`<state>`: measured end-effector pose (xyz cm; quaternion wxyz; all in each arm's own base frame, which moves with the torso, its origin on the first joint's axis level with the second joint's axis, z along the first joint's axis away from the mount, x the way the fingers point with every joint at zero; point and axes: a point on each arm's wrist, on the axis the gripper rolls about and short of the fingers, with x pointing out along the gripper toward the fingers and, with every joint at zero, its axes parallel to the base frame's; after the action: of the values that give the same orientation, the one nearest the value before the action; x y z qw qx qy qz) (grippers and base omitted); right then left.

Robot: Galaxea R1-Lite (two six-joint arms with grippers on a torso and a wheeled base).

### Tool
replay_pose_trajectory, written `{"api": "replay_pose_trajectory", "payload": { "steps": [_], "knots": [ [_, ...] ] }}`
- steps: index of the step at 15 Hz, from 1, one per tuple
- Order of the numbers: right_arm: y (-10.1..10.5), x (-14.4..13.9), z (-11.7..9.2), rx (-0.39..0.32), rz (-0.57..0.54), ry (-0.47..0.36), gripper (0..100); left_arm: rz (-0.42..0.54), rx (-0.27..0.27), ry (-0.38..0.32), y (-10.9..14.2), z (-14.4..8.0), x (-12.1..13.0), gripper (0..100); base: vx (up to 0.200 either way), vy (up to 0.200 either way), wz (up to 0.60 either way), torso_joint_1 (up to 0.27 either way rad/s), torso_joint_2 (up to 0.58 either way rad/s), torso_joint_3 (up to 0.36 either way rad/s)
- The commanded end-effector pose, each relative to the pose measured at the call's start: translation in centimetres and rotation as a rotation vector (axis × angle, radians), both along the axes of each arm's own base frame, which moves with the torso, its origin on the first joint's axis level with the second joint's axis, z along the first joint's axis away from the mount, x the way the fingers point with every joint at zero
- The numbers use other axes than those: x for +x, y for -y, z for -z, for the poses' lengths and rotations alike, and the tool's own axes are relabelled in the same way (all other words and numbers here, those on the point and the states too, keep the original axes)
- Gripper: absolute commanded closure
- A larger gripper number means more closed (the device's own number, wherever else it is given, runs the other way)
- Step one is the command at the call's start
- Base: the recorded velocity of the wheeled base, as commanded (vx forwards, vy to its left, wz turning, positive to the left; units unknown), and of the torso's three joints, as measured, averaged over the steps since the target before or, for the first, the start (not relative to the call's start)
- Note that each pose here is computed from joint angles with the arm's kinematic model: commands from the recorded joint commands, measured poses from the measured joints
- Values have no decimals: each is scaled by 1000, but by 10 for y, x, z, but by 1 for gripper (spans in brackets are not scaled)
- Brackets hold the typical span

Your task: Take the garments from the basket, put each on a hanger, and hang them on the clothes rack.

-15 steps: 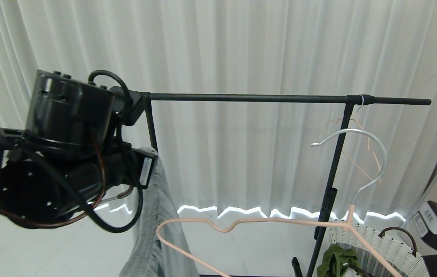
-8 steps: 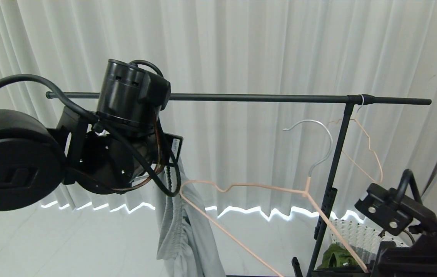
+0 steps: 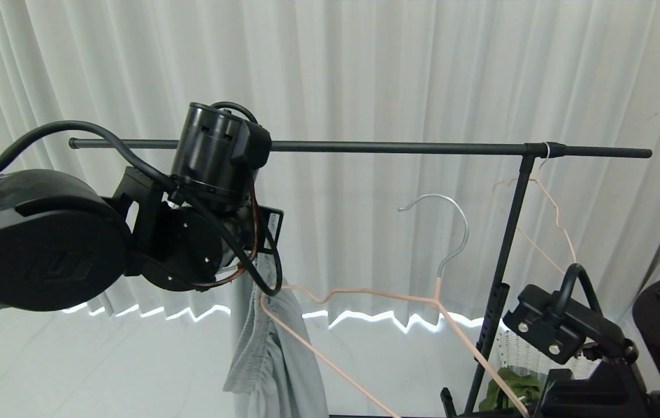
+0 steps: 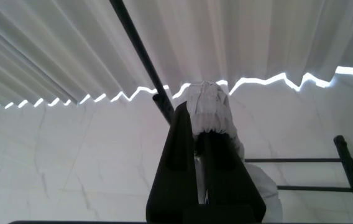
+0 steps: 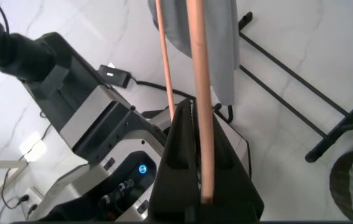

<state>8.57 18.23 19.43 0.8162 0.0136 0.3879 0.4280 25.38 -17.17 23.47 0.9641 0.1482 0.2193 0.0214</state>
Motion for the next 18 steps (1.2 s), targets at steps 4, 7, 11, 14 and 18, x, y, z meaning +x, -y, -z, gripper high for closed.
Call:
{"api": "replay_pose_trajectory", "payload": {
  "steps": [4,7,11,14,18],
  "knots": [
    [-16,-1,1,-9,-36,-6,100,-10,3,-4,-3,1,2,100,0,0,0,0,0,0],
    [-19,-3,2,-14,-48,-4,100,-19,11,-11,-5,3,5,100,0,0,0,0,0,0],
    [-23,-5,8,-42,-50,-10,100,-35,17,-16,-9,4,8,100,0,0,0,0,0,0],
    [-30,7,19,-108,76,29,100,-34,27,-29,-13,3,2,100,0,0,0,0,0,0],
    [-37,13,12,-41,115,53,100,-25,60,-75,-22,5,-16,100,0,0,0,0,0,0]
  ]
}}
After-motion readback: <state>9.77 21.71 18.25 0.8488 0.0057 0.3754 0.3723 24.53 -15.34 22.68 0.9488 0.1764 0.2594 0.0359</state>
